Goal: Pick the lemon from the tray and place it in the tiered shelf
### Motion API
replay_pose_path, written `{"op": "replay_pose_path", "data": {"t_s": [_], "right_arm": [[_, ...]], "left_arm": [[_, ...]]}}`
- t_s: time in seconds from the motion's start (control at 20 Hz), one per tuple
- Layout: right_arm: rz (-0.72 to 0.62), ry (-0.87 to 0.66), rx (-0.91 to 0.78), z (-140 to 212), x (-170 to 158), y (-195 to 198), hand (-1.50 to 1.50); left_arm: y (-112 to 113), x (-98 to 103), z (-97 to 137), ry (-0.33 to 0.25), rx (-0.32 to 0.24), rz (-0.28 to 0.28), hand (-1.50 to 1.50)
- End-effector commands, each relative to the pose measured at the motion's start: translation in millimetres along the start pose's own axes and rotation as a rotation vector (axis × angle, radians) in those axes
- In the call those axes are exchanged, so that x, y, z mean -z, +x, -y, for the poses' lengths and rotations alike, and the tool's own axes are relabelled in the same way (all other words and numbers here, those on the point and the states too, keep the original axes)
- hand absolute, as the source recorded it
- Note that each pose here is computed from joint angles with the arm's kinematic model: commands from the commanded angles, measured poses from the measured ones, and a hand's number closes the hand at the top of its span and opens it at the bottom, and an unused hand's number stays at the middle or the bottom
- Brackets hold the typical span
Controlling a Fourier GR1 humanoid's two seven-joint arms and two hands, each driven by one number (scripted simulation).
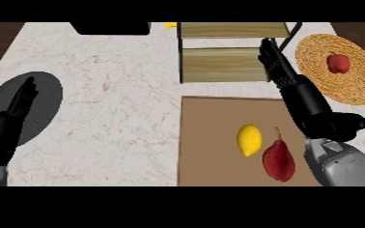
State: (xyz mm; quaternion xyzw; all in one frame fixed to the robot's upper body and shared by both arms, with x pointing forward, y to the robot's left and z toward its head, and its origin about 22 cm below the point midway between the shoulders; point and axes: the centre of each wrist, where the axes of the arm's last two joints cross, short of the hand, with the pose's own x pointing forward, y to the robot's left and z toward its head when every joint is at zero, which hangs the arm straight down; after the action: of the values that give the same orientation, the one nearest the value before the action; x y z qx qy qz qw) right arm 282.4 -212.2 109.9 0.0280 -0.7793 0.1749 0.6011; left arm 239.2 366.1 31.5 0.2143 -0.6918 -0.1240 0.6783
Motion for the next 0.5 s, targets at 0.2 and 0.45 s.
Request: {"op": "replay_pose_path", "data": {"t_s": [0.2,0.45], "right_arm": [[-0.267,-0.548,-0.043,54.3,-38.5,-23.9,-1.5],[-0.514,-0.792,-0.353,95.0,-95.2,-77.0,1.5]], "left_arm": [[13.7,0.0,65.4,-0.073,-0.166,0.013,0.0],[14.9,-0.3,66.7,-0.08,-0.203,0.012,0.0]]}}
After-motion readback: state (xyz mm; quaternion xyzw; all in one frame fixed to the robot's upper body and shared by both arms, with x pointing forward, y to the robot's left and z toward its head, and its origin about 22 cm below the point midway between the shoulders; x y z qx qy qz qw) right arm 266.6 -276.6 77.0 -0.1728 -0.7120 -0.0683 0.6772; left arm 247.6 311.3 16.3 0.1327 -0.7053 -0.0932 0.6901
